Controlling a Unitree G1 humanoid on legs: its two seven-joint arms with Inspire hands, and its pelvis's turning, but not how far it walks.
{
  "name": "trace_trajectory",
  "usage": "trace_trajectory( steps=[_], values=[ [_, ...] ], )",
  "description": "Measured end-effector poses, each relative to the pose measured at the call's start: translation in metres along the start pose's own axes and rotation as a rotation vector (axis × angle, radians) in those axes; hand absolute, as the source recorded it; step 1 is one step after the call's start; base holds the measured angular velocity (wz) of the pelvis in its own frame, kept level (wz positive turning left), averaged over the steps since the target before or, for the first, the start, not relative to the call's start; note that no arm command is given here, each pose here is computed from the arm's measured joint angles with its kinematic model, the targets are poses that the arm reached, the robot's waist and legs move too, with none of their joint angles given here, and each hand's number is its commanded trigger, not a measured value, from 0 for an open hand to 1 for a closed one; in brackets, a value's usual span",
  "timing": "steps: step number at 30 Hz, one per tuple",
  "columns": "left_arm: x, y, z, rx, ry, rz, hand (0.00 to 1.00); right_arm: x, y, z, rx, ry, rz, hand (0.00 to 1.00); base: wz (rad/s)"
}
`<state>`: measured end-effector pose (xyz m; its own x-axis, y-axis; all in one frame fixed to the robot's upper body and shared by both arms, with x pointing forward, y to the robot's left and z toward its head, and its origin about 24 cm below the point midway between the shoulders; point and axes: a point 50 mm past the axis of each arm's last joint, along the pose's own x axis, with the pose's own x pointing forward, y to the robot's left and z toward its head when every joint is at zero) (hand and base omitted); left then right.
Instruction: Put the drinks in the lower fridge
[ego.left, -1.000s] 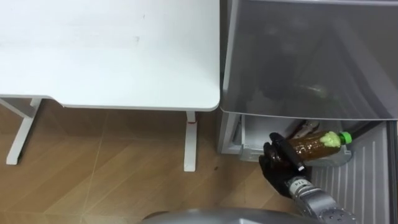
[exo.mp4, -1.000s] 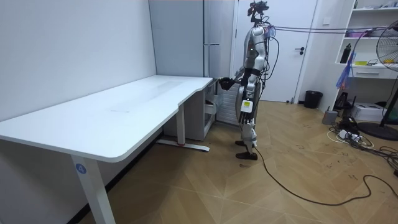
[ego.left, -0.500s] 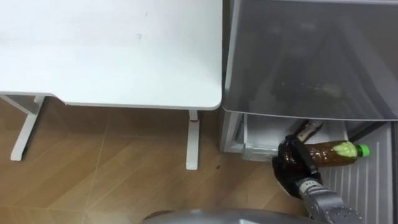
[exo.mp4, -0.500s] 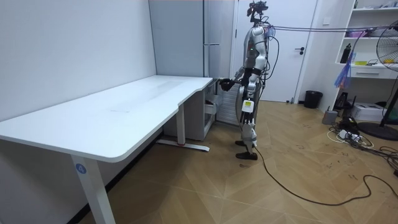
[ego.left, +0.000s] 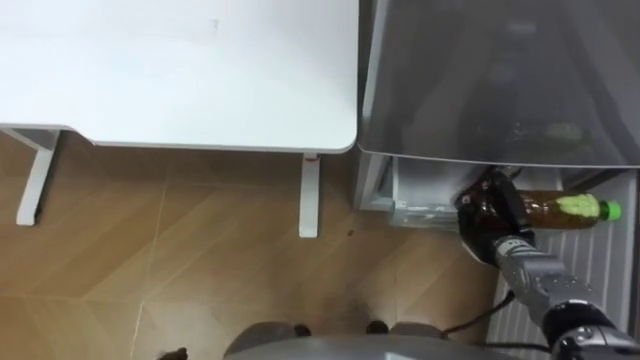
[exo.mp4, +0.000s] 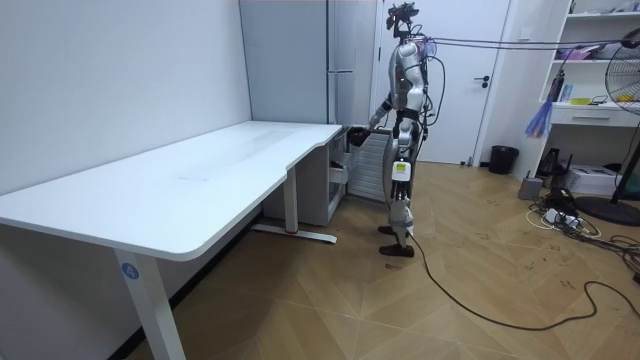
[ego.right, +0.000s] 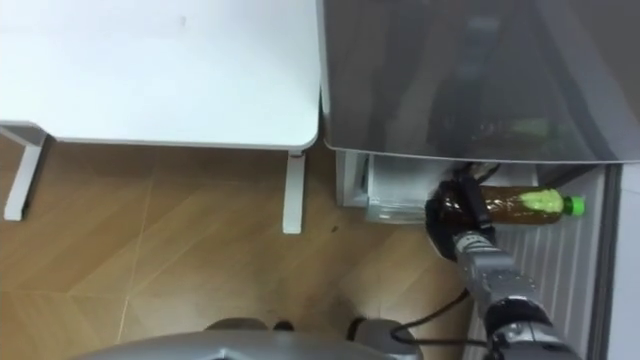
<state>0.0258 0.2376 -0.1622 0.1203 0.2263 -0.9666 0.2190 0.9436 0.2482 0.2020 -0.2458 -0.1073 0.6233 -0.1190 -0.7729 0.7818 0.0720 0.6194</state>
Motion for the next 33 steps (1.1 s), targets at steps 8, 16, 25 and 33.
trace_trajectory(
  steps=[8, 16, 25, 33],
  values=[
    [0.003, 0.014, 0.016, 0.021, -0.005, 0.024, 0.00, 0.008, 0.018, 0.007, -0.006, -0.015, -0.012, 1.00, 0.02],
    [0.004, 0.013, 0.029, 0.009, -0.030, 0.014, 0.00, 0.012, 0.039, 0.004, -0.035, 0.012, 0.017, 1.00, 0.03],
    [0.005, 0.015, 0.038, 0.010, -0.045, 0.025, 0.00, 0.012, 0.071, 0.013, -0.057, -0.001, 0.096, 1.00, 0.01],
    [0.005, 0.015, 0.047, 0.039, -0.058, 0.025, 0.00, 0.012, 0.081, 0.013, -0.085, 0.002, 0.106, 1.00, 0.00]
  ],
)
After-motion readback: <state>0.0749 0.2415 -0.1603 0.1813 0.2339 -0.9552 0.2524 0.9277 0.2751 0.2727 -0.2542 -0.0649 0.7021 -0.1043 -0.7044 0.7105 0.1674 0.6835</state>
